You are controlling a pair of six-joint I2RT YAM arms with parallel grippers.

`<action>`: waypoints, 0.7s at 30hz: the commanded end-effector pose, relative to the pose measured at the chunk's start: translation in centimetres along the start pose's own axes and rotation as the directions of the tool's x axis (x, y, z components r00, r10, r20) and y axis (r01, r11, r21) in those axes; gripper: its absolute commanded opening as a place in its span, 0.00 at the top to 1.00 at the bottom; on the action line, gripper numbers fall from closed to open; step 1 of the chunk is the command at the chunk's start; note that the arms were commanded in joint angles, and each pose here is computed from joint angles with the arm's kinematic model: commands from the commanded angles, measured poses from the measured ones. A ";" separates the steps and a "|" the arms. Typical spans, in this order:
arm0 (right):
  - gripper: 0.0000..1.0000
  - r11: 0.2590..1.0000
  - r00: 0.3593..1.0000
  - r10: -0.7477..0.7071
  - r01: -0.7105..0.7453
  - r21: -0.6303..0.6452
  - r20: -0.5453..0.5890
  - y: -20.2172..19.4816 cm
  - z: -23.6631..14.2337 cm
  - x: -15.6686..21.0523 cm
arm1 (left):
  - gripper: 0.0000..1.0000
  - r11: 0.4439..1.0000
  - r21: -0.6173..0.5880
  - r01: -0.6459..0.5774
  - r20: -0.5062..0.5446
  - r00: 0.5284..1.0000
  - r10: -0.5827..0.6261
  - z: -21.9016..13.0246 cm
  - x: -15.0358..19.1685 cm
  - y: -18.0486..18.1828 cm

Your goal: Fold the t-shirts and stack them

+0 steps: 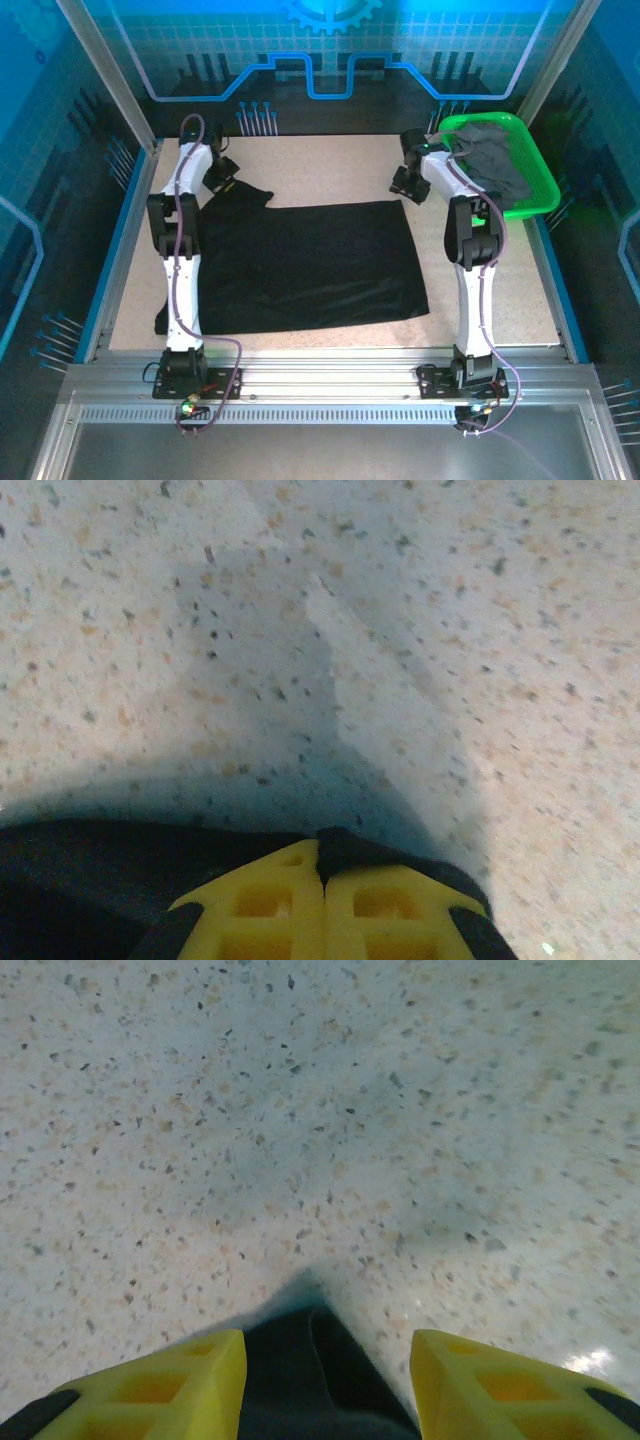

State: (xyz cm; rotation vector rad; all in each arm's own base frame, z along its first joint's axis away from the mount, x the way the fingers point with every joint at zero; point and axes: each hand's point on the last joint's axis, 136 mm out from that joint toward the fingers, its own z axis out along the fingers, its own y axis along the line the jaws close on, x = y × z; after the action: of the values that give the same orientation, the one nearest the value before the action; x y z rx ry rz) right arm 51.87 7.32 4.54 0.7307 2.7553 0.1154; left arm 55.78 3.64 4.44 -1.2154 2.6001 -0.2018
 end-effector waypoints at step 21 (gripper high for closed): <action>0.87 1.000 0.997 -0.007 0.009 0.023 -0.080 0.2 2.4 1.4 | 1.00 0.996 0.085 0.001 -0.025 1.000 0.001 -3.1 0.9 -1.2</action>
State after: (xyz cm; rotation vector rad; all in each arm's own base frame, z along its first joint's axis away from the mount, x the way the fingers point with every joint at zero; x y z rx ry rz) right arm 52.06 7.62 2.08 0.7313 2.8137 0.1001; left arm 55.56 2.67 6.07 -1.2199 2.5841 -0.2929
